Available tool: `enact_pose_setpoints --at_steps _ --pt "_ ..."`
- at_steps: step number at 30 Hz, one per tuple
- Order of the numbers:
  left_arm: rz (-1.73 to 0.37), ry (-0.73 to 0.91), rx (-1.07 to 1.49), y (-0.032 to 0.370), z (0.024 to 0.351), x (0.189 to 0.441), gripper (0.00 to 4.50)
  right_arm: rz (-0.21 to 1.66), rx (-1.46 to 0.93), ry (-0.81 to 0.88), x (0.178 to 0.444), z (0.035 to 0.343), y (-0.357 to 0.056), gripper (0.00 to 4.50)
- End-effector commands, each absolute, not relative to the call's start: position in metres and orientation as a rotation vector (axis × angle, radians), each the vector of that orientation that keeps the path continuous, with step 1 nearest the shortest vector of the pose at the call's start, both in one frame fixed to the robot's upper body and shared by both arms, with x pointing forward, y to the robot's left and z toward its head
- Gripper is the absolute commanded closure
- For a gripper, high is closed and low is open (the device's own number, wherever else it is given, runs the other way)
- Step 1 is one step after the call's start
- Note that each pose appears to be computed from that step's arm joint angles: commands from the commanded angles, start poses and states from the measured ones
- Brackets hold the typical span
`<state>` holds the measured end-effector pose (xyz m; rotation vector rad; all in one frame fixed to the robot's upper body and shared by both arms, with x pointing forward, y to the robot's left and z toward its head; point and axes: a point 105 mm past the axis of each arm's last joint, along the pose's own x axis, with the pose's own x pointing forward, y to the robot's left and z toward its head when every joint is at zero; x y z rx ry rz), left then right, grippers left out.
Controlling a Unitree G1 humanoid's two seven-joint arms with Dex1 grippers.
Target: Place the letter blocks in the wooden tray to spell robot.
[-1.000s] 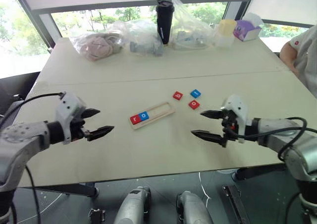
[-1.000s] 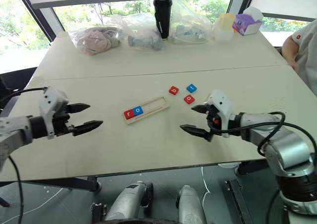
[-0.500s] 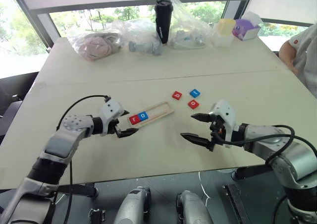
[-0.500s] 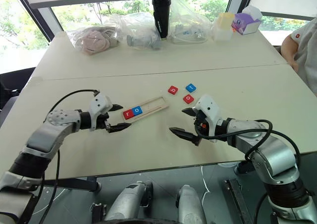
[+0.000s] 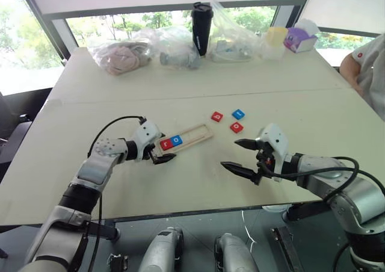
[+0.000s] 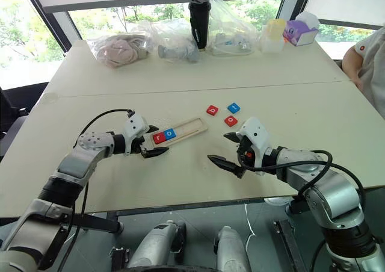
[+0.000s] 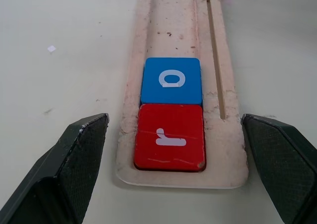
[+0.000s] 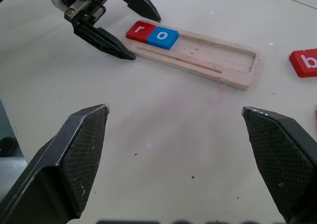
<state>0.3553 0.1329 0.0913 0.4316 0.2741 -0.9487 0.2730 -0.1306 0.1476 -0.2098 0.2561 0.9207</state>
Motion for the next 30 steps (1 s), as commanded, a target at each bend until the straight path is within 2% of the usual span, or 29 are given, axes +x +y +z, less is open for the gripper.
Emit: enact_pose_setpoints --at_steps 1,6,13,17,20,24,30 --pt "-0.952 0.355 0.453 0.137 0.072 0.350 0.00 0.907 -0.230 0.197 0.275 0.158 -0.131 0.06" --pt "-0.973 0.369 0.443 0.135 0.071 0.346 1.36 0.897 -0.232 0.191 0.276 0.159 -0.133 0.00" --pt "-0.992 0.354 0.447 0.137 0.077 0.345 1.35 0.882 -0.233 0.190 0.278 0.160 -0.135 0.00" --pt "-1.204 0.282 0.529 0.134 0.099 0.330 1.35 0.867 -0.235 0.190 0.282 0.161 -0.139 0.00" --pt "-1.357 0.288 0.669 0.144 0.108 0.321 1.35 0.841 -0.256 0.178 0.288 0.163 -0.143 0.00" --pt "-1.429 0.294 0.754 0.148 0.111 0.329 1.35 0.785 -0.274 0.140 0.299 0.168 -0.145 0.00" --pt "-1.469 0.299 0.788 0.142 0.106 0.341 1.35 0.777 -0.256 0.127 0.297 0.168 -0.140 0.00"
